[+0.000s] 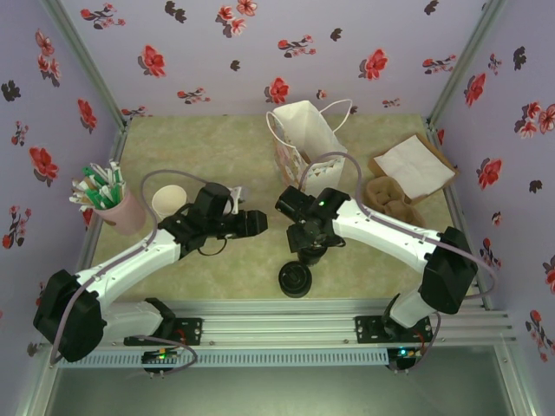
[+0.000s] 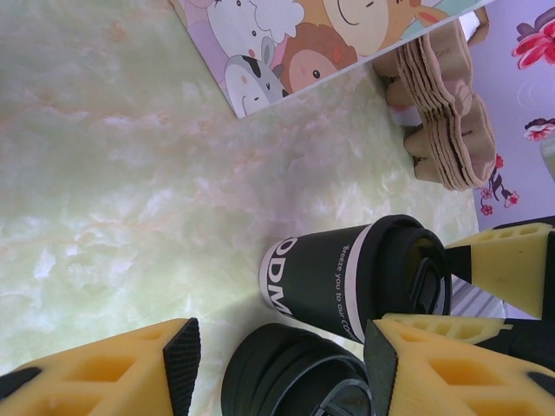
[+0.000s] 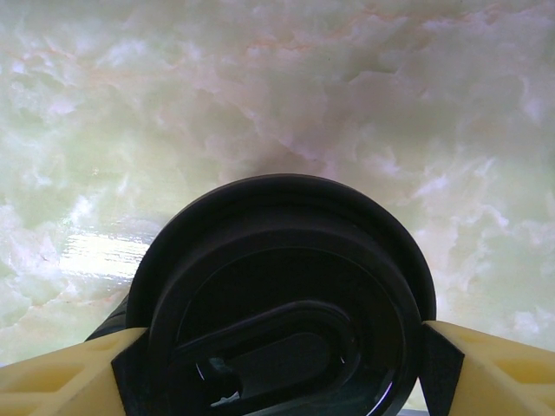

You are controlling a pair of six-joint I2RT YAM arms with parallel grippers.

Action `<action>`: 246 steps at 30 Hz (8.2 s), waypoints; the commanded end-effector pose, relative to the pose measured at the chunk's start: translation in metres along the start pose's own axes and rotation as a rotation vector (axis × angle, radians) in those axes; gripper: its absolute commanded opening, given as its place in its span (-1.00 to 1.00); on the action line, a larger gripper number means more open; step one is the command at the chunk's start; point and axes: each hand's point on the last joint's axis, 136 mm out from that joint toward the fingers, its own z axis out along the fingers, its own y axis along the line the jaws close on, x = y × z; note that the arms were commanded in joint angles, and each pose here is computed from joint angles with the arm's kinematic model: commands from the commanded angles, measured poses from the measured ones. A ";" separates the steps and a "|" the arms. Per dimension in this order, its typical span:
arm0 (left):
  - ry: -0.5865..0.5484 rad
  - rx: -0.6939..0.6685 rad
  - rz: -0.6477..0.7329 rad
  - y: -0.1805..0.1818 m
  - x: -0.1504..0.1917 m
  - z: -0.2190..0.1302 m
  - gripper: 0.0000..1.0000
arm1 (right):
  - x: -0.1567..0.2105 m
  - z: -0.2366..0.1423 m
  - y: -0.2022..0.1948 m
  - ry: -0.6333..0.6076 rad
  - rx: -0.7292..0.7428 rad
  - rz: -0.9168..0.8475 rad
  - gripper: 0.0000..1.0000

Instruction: Pack the takeout coffee

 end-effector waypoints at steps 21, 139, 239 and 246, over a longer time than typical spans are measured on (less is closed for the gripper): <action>-0.360 -0.055 -0.056 0.008 -0.194 0.021 0.20 | 0.006 -0.025 -0.028 -0.087 0.029 0.032 0.38; -0.068 0.376 0.025 -0.013 -0.123 0.141 -0.07 | -0.055 -0.126 -0.103 0.031 0.017 0.025 0.29; -0.064 0.191 0.126 -0.010 -0.094 0.123 0.98 | -0.051 -0.002 -0.122 0.164 0.000 0.106 0.28; -0.095 0.174 0.155 -0.008 -0.096 0.114 0.98 | -0.051 0.001 -0.123 0.164 -0.004 0.111 0.28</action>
